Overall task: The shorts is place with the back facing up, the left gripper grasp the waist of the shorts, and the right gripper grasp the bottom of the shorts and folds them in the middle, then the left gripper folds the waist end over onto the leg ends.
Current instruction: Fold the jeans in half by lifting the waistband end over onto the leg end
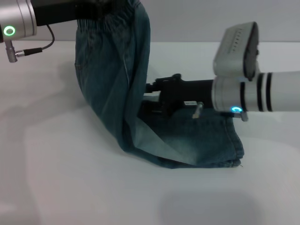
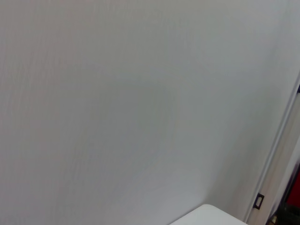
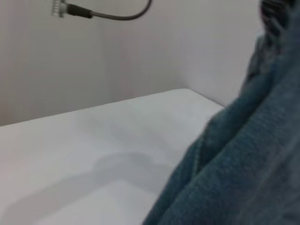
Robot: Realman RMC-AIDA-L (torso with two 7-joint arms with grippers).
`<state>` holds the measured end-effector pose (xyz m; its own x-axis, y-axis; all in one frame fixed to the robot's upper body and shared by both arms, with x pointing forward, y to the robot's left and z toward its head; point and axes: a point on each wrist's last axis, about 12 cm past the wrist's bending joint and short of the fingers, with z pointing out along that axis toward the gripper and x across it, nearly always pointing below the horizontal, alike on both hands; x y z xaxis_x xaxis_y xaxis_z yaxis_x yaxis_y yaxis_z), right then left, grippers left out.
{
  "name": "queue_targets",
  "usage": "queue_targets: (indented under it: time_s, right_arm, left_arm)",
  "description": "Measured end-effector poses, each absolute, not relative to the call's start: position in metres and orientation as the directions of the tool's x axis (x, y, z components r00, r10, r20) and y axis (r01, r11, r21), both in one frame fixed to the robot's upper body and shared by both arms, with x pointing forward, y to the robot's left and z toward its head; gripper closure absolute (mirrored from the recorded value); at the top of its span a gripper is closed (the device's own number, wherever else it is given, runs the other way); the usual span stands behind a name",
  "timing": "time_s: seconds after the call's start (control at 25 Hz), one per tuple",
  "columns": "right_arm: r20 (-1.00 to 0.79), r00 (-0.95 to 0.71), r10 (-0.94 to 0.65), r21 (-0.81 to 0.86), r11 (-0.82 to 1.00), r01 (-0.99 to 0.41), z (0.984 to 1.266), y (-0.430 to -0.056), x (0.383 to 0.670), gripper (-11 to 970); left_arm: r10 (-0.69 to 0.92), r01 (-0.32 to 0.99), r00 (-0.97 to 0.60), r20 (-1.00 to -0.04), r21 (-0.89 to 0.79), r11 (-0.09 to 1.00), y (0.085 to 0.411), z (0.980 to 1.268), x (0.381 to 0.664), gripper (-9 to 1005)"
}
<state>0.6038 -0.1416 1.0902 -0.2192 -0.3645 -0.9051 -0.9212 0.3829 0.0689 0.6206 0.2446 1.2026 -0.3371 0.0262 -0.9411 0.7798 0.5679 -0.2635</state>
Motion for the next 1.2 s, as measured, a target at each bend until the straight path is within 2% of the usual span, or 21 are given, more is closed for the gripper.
queue_targets:
  time_s: [0.48, 0.84, 1.2]
  right_arm:
    - [-0.941, -0.265, -0.21, 0.081, 0.622, -0.779, 1.084, -0.214, 0.603, 500]
    - [-0.984, -0.177, -0.008, 0.088, 0.845, -0.528, 1.096, -0.285, 0.612, 500]
    - [-0.989, -0.142, 0.04, 0.101, 0.884, -0.456, 1.094, -0.302, 0.608, 501]
  left_arm:
    - [0.036, 0.775, -0.375, -0.926, -0.291, 0.561, 0.252, 1.19, 0.611, 963]
    - [0.062, 0.799, -0.398, -0.915, -0.312, 0.513, 0.245, 1.179, 0.6, 958]
    - [0.143, 0.84, -0.419, -0.897, -0.323, 0.436, 0.218, 1.166, 0.592, 952]
